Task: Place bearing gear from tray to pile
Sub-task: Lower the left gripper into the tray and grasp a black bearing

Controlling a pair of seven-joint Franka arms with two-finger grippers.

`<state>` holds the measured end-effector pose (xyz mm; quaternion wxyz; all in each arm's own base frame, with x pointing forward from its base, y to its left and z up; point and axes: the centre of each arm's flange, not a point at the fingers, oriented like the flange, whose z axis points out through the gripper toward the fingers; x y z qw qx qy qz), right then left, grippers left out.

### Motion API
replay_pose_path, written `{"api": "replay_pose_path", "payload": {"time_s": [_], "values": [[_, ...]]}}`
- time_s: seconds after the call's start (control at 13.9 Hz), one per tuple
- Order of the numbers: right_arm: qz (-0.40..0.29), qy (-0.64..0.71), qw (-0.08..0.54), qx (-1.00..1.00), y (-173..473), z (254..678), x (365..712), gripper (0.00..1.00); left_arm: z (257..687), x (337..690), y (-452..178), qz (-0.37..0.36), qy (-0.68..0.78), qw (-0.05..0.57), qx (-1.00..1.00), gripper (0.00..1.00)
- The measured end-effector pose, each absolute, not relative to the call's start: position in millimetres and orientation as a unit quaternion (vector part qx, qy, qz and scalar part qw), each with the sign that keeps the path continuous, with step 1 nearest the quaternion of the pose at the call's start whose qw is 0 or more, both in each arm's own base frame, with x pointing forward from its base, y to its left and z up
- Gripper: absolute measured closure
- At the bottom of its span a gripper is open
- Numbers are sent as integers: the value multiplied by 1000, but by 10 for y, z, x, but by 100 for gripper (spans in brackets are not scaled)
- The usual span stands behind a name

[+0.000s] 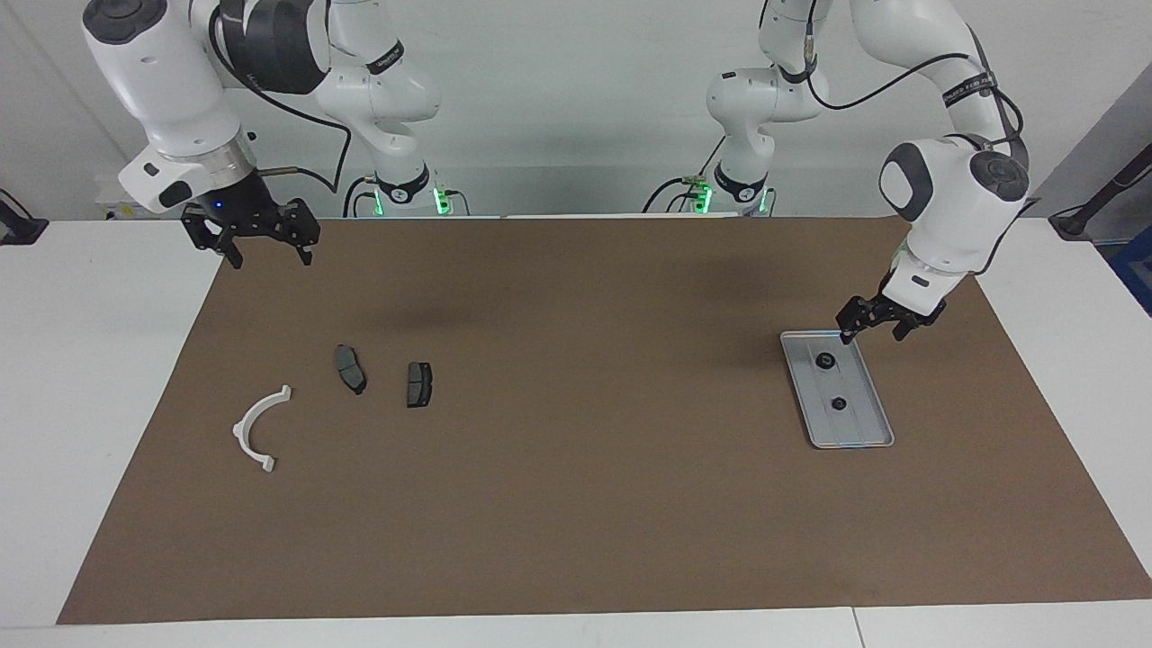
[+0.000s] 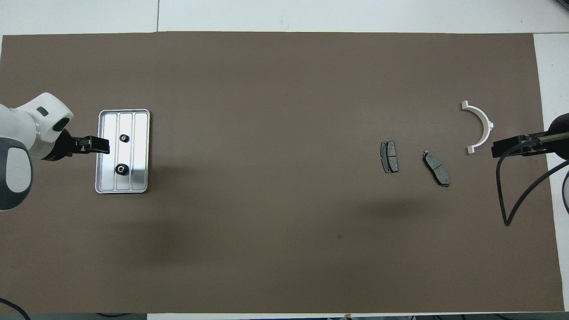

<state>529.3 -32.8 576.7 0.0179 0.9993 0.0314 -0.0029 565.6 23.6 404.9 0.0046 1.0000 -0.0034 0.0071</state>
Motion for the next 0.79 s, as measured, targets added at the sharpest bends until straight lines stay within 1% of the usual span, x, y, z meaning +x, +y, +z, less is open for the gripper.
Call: {"api": "replay_pose_path", "payload": {"time_s": [0.22, 0.29, 0.36, 0.43, 0.5, 0.57, 0.72, 0.79], "values": [[-4, 31, 18, 999, -328, 5765, 5292, 0, 3763, 5686, 228, -8, -4, 3, 1000, 0], [-4, 31, 18, 999, -328, 5764, 5291, 0, 3641, 5687, 227, -7, -4, 3, 1000, 9], [-5, 31, 18, 999, -328, 5763, 5290, 0, 3501, 5671, 223, -7, -5, 2, 1000, 10], [-5, 31, 18, 999, -328, 5764, 5289, 0, 3379, 5643, 220, -10, -5, 2, 1000, 15], [-4, 31, 17, 999, -326, 5770, 5290, 0, 3284, 5620, 213, -15, -5, 2, 1000, 29], [-1, 31, 15, 999, -319, 5794, 5288, 0, 3226, 5604, 201, -19, -6, 2, 1000, 30], [8, 30, 11, 999, -303, 5904, 5274, 0, 3167, 5599, 179, -24, -8, 2, 1000, 29], [8, 30, 11, 999, -303, 5946, 5256, 0, 3151, 5596, 176, -25, -8, 2, 1000, 30]]}}
